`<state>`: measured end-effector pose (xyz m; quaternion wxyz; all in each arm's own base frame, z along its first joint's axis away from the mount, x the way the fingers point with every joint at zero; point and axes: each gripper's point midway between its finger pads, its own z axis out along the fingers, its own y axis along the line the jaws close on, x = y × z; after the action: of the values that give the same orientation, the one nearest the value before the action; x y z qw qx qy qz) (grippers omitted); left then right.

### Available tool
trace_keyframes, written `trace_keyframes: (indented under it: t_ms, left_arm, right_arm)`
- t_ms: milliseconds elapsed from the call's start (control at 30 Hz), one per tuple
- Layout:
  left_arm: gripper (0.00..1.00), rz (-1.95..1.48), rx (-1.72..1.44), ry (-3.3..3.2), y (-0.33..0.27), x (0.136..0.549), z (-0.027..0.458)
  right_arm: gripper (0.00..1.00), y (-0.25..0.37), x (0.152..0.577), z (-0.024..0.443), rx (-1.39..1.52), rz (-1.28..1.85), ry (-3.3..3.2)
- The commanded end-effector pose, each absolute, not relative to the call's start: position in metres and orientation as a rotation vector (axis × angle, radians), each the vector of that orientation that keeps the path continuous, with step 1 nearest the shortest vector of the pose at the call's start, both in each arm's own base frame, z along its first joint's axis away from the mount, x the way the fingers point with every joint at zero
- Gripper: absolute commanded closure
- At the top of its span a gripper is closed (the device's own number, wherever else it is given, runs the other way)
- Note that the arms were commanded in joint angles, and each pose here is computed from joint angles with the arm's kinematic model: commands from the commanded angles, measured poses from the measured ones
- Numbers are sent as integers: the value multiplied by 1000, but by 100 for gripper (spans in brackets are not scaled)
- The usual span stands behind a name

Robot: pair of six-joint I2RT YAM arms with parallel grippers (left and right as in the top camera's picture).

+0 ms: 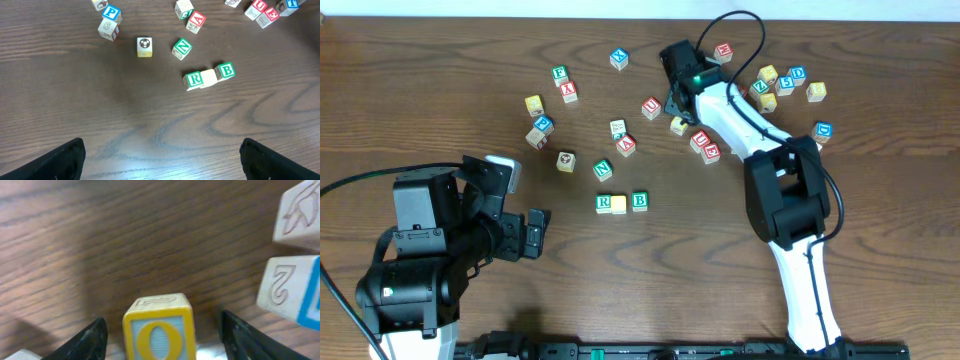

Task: Spell out ROBOT
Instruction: 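Lower the right gripper and grasp the yellow O block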

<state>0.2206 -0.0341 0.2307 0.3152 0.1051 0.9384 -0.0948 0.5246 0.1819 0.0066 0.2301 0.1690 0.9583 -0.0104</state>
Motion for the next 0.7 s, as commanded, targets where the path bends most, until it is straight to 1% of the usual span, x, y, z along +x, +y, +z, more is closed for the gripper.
trace_keyframes:
  t_ms: [0, 233, 333, 500, 567, 667]
  left_arm:
    - [3, -256, 287, 2462, -35, 221, 234]
    - [3, -256, 287, 2462, -35, 221, 234]
    - [3, -256, 287, 2462, -35, 221, 234]
    - [3, -256, 287, 2462, -35, 221, 234]
    - [3, -256, 287, 2462, -35, 221, 234]
    - [3, -256, 287, 2462, -35, 221, 234]
  right_arm:
    - [36, 180, 530, 7, 416, -62, 2621]
    - [46, 178, 531, 8, 418, -73, 2615]
    - [57, 178, 531, 8, 418, -72, 2615]
    - [68, 176, 531, 8, 422, -74, 2615]
    - [71, 176, 531, 7, 422, -75, 2617]
    - [73, 176, 530, 7, 422, -76, 2618]
